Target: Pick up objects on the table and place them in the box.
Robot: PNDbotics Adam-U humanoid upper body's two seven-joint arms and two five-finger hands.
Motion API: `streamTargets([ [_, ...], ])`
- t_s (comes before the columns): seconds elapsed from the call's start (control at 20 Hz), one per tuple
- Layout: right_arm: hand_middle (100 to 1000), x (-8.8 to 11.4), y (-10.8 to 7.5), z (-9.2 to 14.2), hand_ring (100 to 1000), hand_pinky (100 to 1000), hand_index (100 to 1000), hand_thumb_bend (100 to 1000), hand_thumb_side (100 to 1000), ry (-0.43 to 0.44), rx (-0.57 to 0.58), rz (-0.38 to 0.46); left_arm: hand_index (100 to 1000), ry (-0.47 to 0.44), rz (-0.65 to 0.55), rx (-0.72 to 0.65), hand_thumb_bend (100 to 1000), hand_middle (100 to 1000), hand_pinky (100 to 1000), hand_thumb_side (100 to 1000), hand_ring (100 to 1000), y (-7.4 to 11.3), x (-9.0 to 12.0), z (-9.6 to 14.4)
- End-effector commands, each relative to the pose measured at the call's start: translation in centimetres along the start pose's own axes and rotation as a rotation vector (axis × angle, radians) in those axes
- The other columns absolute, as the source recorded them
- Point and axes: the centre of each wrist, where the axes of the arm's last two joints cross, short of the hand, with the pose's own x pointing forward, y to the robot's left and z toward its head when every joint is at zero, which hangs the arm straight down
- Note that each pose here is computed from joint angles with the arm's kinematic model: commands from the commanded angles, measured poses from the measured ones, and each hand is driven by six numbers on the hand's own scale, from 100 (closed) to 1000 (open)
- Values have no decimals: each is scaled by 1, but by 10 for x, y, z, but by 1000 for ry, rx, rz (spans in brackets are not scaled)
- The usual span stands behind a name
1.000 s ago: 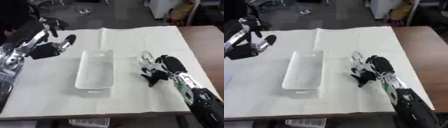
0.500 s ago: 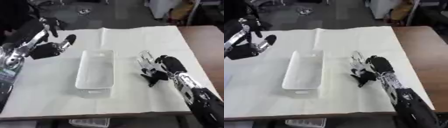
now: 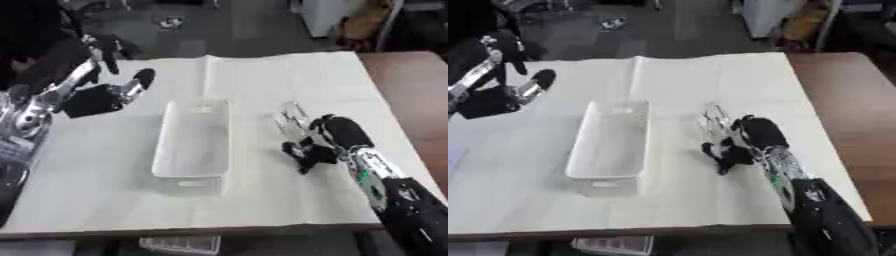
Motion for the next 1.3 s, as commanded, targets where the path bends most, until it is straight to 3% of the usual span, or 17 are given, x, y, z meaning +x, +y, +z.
streamTargets([
  [0.05, 548, 0, -12, -6, 656, 796, 758, 713, 1000, -3, -31, 15, 826, -6, -26, 19, 235, 668, 324, 1000, 557, 13, -3, -1],
  [0.35, 522, -2, -7, -7, 632, 773, 747, 694, 1000, 14, -14, 37, 826, -6, -26, 18, 234, 668, 325, 1000, 557, 13, -3, -1],
  [0.75, 479, -4, -5, -10, 520, 721, 678, 683, 1000, 31, 1, 60, 826, -7, -25, 16, 234, 668, 326, 1000, 558, 12, -3, -1],
  [0.8, 445, -4, -5, -10, 477, 677, 645, 678, 1000, 31, -7, 64, 826, -7, -25, 16, 234, 668, 326, 1000, 558, 12, -3, 0],
  [0.85, 358, -4, -7, -11, 396, 572, 549, 666, 1000, 30, -24, 68, 826, -7, -25, 16, 234, 668, 326, 1000, 557, 12, -3, 0],
  [0.9, 287, -4, -9, -11, 323, 411, 486, 681, 1000, 30, -44, 75, 826, -7, -25, 15, 234, 668, 326, 1000, 557, 12, -3, 0],
  [0.95, 234, -3, -11, -11, 260, 273, 444, 689, 1000, 27, -67, 83, 826, -7, -24, 14, 233, 668, 326, 1000, 557, 12, -3, 0],
  [1.0, 221, -3, -12, -11, 242, 228, 431, 683, 1000, 23, -86, 89, 826, -7, -24, 14, 233, 668, 326, 1000, 557, 12, -3, 0],
  [1.05, 166, -2, -13, -11, 153, 100, 393, 676, 979, 17, -109, 91, 826, -7, -24, 13, 233, 668, 326, 1000, 557, 12, -4, 0],
  [1.1, 127, -2, -15, -11, 105, 100, 361, 670, 974, 11, -134, 89, 826, -7, -23, 13, 233, 668, 326, 1000, 557, 12, -4, 0],
  [1.3, 100, -2, -21, -11, 100, 100, 303, 680, 960, -3, -213, 80, 826, -8, -22, 11, 232, 667, 326, 1000, 557, 11, -4, 0],
])
